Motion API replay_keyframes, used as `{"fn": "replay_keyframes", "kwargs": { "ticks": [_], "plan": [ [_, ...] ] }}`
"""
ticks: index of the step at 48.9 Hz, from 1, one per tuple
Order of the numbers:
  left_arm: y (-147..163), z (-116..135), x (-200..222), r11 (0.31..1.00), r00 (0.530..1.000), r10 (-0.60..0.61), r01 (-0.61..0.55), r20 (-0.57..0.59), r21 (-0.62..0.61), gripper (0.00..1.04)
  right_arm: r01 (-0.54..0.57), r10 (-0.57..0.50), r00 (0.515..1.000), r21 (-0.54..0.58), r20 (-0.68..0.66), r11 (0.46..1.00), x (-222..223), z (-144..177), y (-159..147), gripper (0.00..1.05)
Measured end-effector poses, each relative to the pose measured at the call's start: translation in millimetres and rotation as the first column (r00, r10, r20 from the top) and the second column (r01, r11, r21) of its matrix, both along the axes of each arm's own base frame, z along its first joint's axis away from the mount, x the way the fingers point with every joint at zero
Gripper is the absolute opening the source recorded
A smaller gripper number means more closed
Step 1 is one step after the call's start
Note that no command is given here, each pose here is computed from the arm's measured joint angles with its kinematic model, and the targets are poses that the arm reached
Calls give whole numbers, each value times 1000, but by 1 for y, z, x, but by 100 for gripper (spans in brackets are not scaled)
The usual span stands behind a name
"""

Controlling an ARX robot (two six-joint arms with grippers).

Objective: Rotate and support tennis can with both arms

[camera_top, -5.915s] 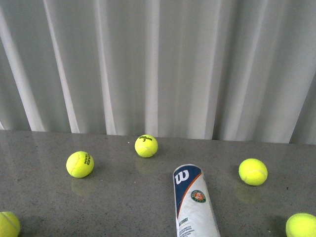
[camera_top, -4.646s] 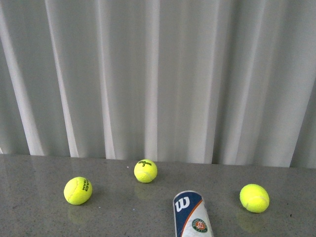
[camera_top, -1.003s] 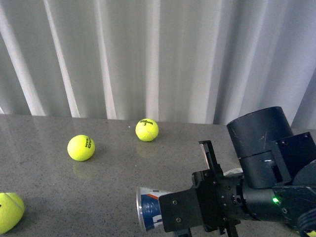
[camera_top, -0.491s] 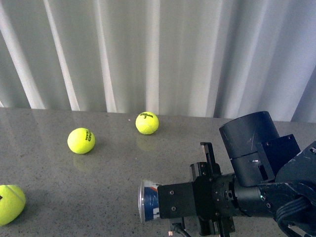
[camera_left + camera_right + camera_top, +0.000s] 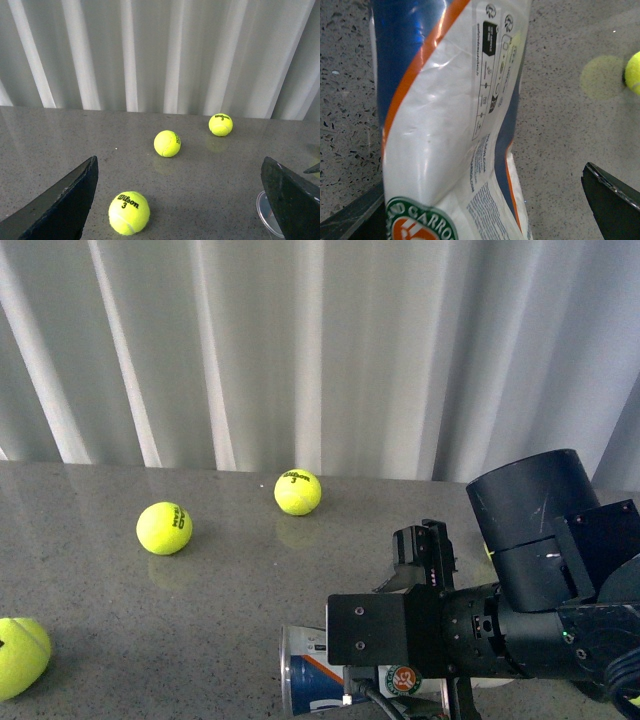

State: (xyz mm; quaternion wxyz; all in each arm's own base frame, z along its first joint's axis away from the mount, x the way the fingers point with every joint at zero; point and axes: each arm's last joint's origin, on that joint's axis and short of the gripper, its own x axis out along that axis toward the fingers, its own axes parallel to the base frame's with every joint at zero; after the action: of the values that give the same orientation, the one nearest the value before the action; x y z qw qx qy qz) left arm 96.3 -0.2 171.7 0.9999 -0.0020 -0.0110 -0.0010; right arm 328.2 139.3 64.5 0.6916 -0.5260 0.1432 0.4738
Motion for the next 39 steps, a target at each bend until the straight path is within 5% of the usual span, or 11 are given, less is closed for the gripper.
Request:
{"fn": "replay_keyframes", "kwargs": {
  "ticks": [11,16,19,24,26,30,34,39],
  "plan": [
    [0,0,0,1000,1000,0,0,0,0,98,51,-49,999,123,-23,991,-9,32,-6,98],
    [0,0,0,1000,1000,0,0,0,0,98,184,-166,982,256,-90,949,-10,62,-11,98],
    [0,0,0,1000,1000,0,0,0,0,98,332,-295,943,350,-154,876,-9,82,-16,98],
    [0,0,0,1000,1000,0,0,0,0,98,615,-539,787,457,-301,643,-8,110,-34,98],
    [0,0,0,1000,1000,0,0,0,0,98,746,-645,653,483,-396,459,-10,118,-46,98],
    [0,0,0,1000,1000,0,0,0,0,98,834,-730,482,508,-486,213,-22,125,-65,98],
    [0,0,0,1000,1000,0,0,0,0,98,833,-783,392,548,-483,79,-40,132,-80,98],
    [0,0,0,1000,1000,0,0,0,0,98,807,-804,369,590,-466,28,-50,139,-87,98]
  ]
}}
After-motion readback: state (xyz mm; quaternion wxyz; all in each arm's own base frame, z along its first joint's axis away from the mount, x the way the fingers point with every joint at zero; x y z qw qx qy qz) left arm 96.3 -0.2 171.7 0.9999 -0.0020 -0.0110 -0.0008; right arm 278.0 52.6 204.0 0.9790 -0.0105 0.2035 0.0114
